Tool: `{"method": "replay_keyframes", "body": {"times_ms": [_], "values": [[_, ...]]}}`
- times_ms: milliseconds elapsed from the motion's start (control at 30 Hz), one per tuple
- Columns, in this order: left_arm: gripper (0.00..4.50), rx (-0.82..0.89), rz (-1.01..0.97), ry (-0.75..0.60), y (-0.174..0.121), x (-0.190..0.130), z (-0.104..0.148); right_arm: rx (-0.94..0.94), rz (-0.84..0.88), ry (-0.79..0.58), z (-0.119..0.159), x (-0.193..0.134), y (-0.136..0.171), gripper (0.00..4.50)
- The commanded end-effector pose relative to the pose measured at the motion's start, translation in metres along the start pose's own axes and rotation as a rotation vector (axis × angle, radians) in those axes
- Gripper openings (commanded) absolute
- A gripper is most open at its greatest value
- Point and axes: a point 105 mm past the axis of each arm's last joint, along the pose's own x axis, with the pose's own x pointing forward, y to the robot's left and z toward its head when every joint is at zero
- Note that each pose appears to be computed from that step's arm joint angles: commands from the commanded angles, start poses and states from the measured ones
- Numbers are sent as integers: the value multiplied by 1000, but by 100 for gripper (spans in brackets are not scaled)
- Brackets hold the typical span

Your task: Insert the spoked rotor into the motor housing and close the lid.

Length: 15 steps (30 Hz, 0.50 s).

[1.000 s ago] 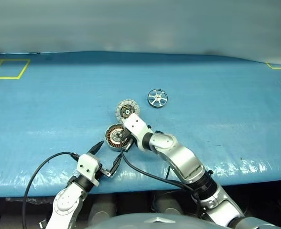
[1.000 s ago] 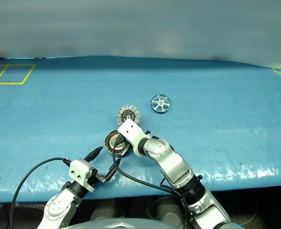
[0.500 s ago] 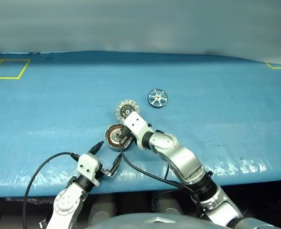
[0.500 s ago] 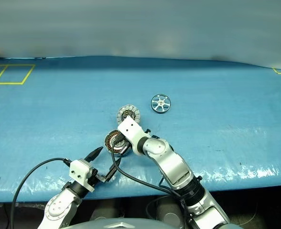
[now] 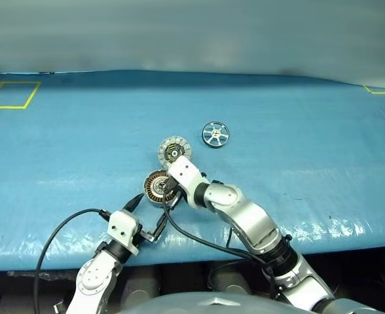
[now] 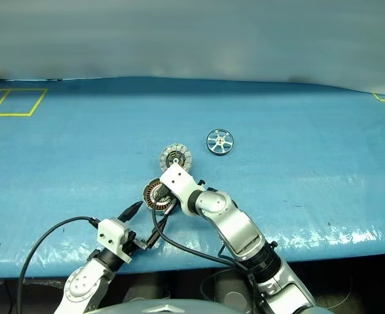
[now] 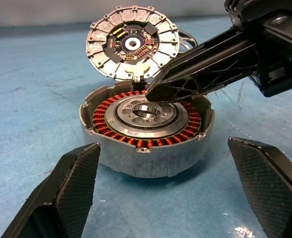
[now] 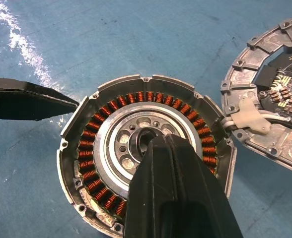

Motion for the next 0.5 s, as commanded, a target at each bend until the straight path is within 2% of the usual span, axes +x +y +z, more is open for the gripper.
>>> {"method": "replay_keyframes", "body": {"times_ms": [33, 500], "values": [[450, 10, -8, -50, -3, 2, 15, -2, 21, -35, 8, 1, 5, 3], [450, 8, -15, -42, -4, 3, 18, 41, 51, -60, 8, 6, 14, 3]]}}
